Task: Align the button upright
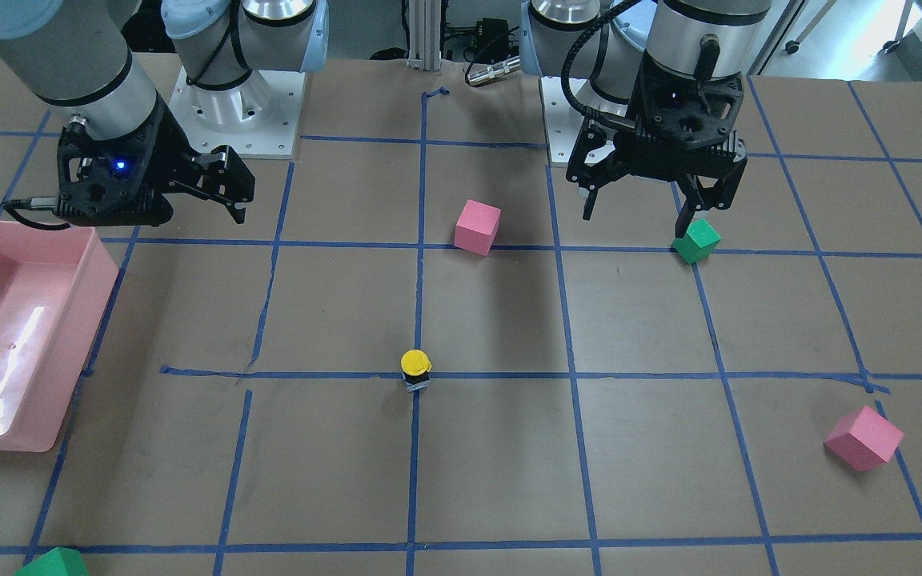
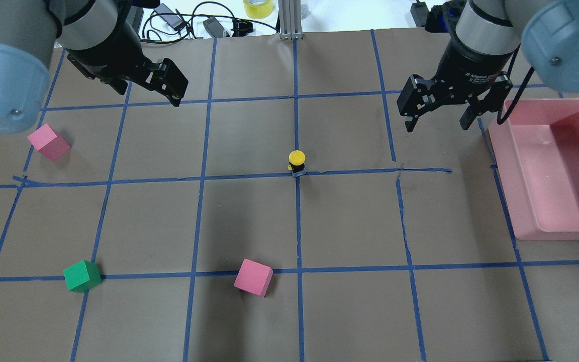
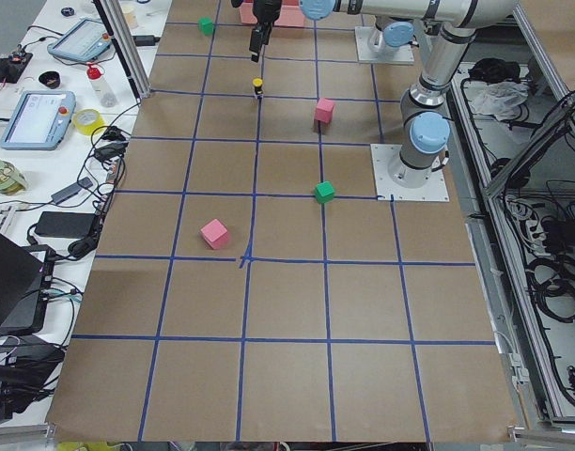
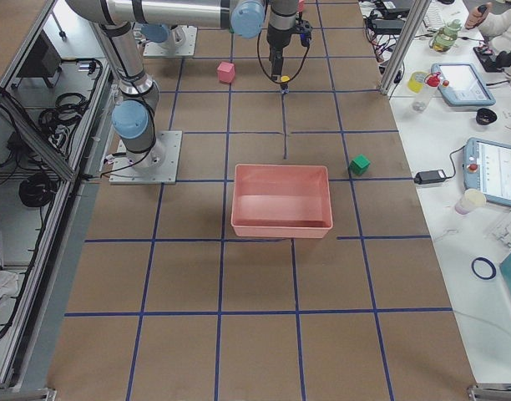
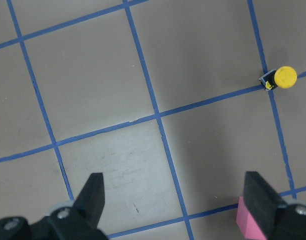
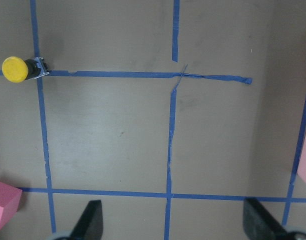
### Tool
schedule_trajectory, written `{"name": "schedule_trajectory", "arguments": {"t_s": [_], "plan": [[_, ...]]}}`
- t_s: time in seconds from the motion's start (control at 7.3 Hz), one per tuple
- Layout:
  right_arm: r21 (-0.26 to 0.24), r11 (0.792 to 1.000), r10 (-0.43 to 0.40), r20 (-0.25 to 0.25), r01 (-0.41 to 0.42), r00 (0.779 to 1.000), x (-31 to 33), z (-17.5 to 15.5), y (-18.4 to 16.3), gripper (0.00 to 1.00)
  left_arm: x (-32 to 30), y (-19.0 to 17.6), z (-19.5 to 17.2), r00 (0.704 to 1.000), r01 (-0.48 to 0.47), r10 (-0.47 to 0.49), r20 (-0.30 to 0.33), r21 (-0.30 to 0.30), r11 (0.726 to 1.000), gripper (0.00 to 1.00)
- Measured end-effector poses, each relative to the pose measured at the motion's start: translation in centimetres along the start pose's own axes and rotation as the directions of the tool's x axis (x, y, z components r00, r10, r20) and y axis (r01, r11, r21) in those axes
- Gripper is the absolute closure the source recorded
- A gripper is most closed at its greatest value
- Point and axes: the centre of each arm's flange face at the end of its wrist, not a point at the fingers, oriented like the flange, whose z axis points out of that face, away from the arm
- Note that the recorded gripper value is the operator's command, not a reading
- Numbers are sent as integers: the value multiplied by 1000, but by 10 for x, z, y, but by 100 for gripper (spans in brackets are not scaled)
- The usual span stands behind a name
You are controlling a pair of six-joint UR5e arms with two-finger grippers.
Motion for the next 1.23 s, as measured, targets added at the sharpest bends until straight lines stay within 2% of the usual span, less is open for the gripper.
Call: {"name": "schedule_trajectory", "arguments": {"t_s": [0.27,0.55,0.68,0.96,1.23], "plan": [[10,1000,0,-16,0,1000,2,-4,0,0,3,11,5,1000,23,-23,0,23,999,0],[24,1000,-4,-17,4,1000,0,-9,-1,0,4,18,2,989,148,-148,-4,10,989,0],[22,1000,-5,-19,5,1000,0,-9,-1,0,5,23,-1,979,206,-206,-4,-25,978,0],[23,1000,-5,-19,6,1000,0,-9,0,0,7,32,-9,967,252,-254,-1,-99,963,0],[23,1000,-6,-22,6,1000,0,-9,0,0,7,34,-11,965,259,-262,-2,-123,958,0]]}}
